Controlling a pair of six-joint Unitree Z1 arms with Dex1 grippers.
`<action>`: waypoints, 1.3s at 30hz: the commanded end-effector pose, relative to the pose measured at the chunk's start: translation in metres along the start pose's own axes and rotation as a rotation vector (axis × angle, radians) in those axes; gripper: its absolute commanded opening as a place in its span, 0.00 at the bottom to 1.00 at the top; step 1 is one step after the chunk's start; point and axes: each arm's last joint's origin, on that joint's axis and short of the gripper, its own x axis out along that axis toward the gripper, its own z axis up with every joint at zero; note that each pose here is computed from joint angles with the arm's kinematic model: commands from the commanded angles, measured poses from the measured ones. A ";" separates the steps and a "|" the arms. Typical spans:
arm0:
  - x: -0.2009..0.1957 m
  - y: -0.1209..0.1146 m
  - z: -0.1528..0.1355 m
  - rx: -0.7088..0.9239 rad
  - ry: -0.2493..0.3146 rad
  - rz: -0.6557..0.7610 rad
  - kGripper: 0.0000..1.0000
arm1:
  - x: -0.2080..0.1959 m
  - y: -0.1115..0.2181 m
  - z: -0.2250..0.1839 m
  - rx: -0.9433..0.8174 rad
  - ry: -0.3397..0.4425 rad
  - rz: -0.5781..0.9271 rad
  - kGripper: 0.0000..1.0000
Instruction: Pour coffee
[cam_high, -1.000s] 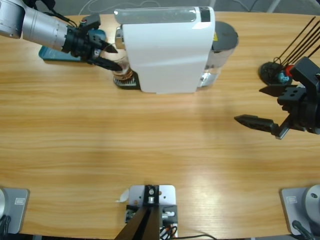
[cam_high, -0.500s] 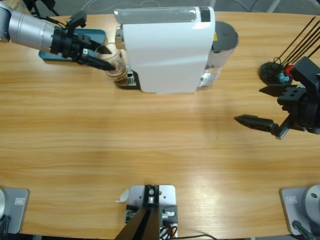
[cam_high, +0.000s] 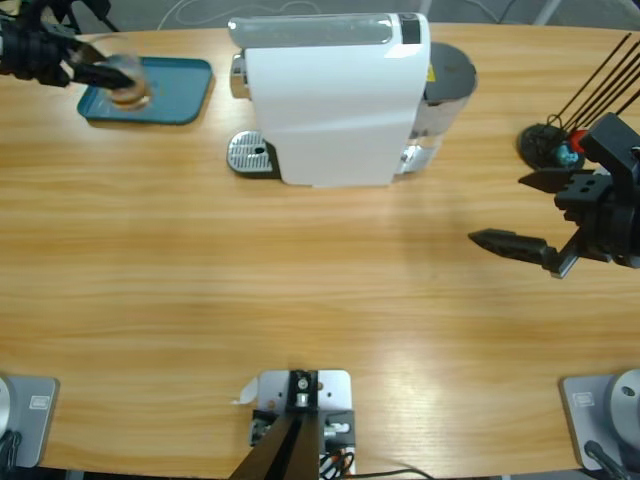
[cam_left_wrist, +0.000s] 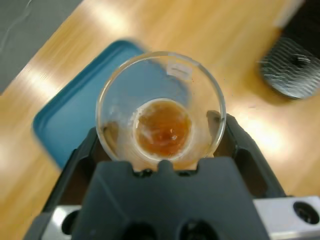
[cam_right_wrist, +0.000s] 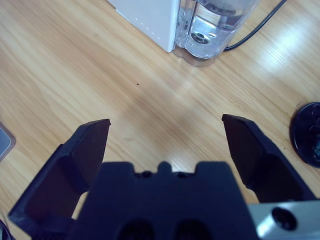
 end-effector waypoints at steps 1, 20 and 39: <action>0.040 0.017 -0.014 -0.280 0.031 0.197 0.00 | 0.002 -0.002 -0.003 0.011 0.008 -0.005 1.00; 0.105 0.017 -0.019 -0.383 0.006 0.288 0.00 | 0.004 -0.002 -0.003 0.011 0.012 -0.007 1.00; 0.109 0.004 -0.029 -0.379 0.073 0.345 1.00 | 0.002 -0.002 -0.003 0.013 0.001 -0.014 1.00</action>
